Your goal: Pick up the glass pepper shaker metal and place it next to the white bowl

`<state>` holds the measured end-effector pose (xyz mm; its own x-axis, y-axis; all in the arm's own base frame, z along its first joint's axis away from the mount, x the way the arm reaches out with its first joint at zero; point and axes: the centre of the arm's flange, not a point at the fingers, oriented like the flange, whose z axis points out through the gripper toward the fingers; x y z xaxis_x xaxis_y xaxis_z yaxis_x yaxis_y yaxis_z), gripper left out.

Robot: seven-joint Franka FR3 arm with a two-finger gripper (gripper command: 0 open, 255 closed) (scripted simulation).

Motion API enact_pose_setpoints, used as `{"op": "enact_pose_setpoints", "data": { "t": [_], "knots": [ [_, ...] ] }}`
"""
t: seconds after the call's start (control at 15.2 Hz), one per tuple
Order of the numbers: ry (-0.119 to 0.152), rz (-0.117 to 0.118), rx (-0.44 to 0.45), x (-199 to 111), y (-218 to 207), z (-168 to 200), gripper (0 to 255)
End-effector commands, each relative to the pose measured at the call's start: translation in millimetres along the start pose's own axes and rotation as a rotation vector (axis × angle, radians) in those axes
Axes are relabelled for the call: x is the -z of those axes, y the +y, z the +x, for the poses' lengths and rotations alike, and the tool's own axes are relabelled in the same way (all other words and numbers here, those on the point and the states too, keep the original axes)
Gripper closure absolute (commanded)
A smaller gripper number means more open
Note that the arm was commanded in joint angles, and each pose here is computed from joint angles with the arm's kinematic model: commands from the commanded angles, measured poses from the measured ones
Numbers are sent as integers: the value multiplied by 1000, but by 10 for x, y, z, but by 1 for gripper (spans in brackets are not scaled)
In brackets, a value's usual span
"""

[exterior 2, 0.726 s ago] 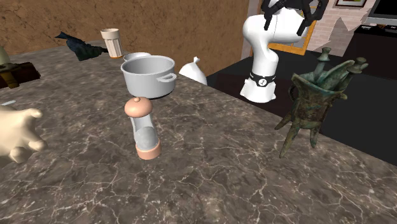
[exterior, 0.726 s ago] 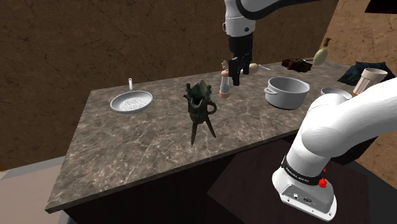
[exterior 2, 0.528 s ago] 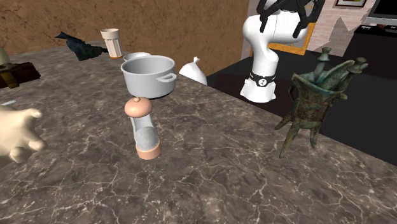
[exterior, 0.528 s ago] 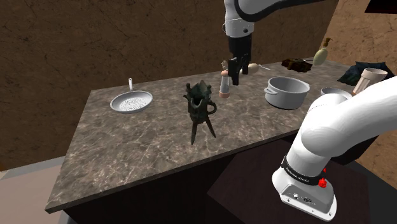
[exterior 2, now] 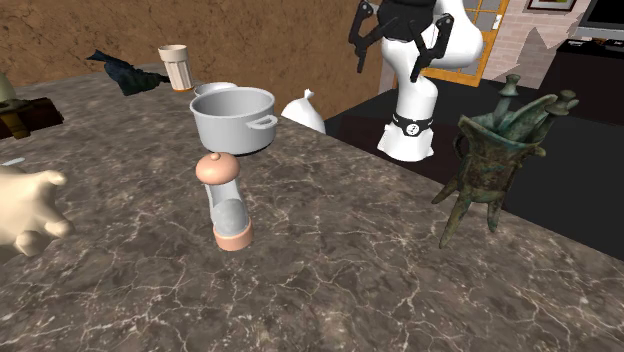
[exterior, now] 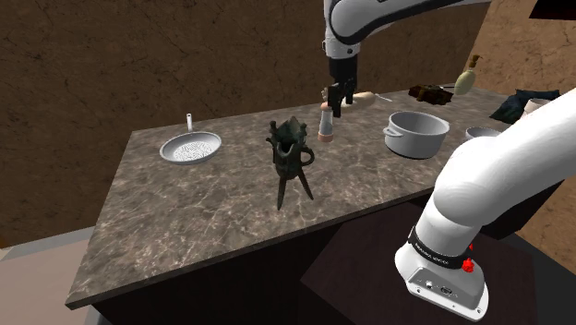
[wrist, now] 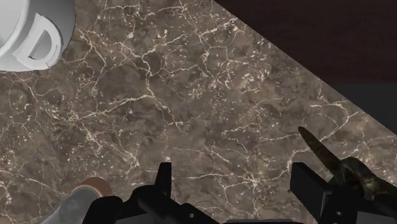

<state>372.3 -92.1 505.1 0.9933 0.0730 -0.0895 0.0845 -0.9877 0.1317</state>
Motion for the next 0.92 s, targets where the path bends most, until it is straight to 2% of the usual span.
{"op": "enact_pose_setpoints", "data": {
  "t": [0.0,0.86],
  "knots": [
    [8,-2,1,-84,202,103,0],
    [56,-10,3,-611,1563,915,0]
  ]
}}
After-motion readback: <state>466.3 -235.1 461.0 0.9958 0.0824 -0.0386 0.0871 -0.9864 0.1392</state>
